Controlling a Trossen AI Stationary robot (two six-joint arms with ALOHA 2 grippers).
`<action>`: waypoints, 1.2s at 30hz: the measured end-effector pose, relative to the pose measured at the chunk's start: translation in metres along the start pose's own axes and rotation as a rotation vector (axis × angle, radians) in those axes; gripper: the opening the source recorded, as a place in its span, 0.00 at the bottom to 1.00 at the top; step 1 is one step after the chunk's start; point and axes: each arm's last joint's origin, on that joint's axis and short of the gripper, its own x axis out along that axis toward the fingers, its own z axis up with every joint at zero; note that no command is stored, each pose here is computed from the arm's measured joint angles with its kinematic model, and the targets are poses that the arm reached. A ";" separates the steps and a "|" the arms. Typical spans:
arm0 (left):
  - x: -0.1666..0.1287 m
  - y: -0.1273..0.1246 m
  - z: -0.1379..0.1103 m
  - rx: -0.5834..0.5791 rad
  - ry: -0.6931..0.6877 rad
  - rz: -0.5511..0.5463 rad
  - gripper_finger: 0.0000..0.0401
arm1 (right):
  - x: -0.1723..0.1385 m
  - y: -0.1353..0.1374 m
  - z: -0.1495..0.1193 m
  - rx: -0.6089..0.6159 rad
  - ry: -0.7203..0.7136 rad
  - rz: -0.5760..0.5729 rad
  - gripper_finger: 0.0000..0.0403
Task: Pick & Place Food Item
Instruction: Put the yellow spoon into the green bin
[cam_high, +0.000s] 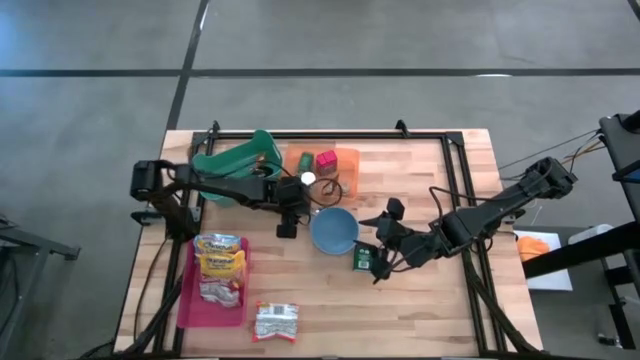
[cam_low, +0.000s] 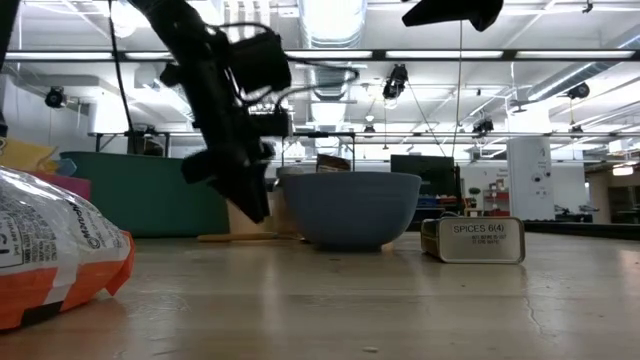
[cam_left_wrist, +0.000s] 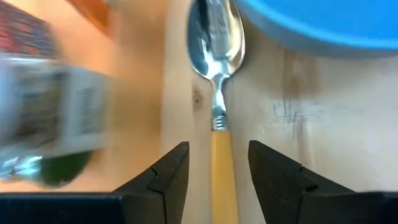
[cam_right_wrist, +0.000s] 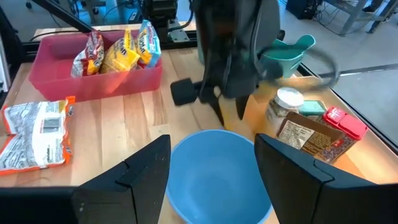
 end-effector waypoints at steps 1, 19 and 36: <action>-0.007 0.001 0.000 -0.003 -0.010 0.005 0.41 | 0.000 0.000 0.000 -0.002 0.000 0.001 0.57; -0.104 0.011 -0.009 -0.437 -0.208 0.018 0.41 | -0.001 -0.002 0.002 0.006 -0.035 -0.062 0.57; -0.117 0.006 -0.030 -0.532 -0.272 0.106 0.41 | -0.025 -0.013 0.014 -0.021 -0.140 -0.179 0.57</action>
